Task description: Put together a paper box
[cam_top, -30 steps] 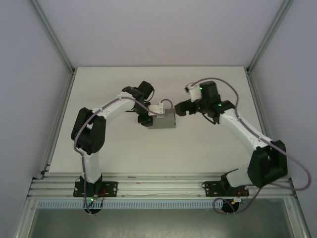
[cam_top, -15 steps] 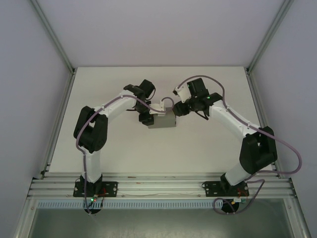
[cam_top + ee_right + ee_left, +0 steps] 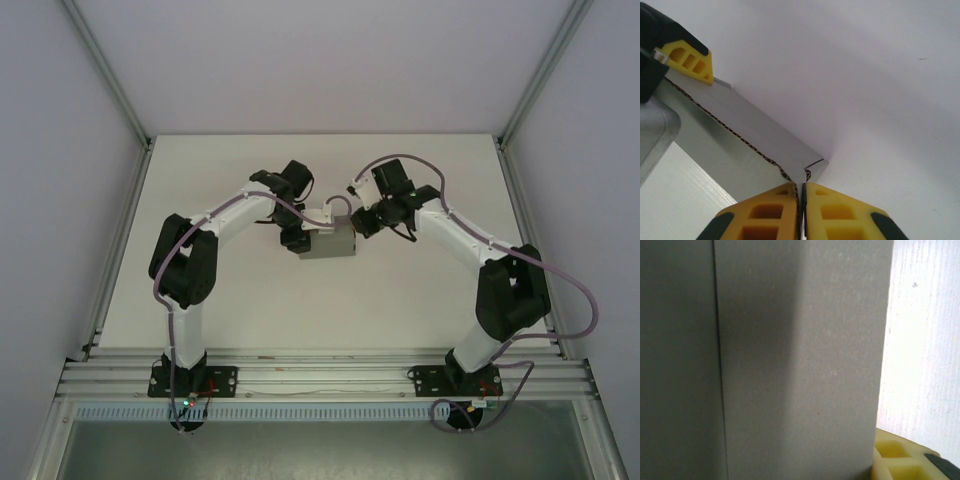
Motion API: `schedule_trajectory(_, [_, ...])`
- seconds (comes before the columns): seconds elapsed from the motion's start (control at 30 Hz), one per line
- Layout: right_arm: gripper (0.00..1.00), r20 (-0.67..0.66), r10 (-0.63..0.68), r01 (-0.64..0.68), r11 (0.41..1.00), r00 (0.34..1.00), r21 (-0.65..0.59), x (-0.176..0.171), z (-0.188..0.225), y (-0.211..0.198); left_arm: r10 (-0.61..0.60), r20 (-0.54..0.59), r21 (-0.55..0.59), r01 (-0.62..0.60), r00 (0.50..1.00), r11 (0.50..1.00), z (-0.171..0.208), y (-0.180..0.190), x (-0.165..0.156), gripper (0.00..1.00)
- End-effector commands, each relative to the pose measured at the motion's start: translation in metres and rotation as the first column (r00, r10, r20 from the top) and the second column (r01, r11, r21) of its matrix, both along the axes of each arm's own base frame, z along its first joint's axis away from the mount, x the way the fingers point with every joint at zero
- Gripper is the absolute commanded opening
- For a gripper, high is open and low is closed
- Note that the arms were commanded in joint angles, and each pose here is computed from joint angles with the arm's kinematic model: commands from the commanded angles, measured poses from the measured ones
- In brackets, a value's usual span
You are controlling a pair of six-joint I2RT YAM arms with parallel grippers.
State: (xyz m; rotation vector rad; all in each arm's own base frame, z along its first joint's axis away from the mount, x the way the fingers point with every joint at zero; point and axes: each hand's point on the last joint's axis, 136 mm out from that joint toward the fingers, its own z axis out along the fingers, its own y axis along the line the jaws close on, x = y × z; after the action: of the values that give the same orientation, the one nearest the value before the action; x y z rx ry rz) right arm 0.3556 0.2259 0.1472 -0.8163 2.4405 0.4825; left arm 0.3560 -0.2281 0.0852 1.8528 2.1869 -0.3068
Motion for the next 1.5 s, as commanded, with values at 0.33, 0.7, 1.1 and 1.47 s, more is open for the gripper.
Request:
schedule_trajectory(0.33, [0.00, -0.035, -0.382, 0.381, 0.905, 0.924, 0.190, 0.010, 0.013, 0.019, 0.031, -0.056, 0.035, -0.029, 0.998, 0.999, -0.011, -0.003, -0.001, 0.44])
schedule_trajectory(0.7, [0.00, 0.090, -0.355, 0.341, 0.930, 0.931, 0.139, 0.003, -0.040, 0.001, 0.042, -0.052, 0.026, -0.040, 0.998, 0.999, -0.009, -0.004, 0.000, 0.47])
schedule_trajectory(1.1, [0.00, 0.189, -0.327, 0.306, 0.943, 0.926, 0.131, -0.005, -0.059, -0.002, 0.071, -0.016, -0.008, -0.071, 0.997, 0.997, 0.004, -0.009, 0.009, 0.75])
schedule_trajectory(1.47, [0.00, 0.186, -0.405, 0.409, 0.912, 0.895, 0.018, -0.006, -0.056, -0.007, 0.221, 0.155, -0.149, -0.199, 0.963, 0.969, 0.071, -0.012, 0.025, 1.00])
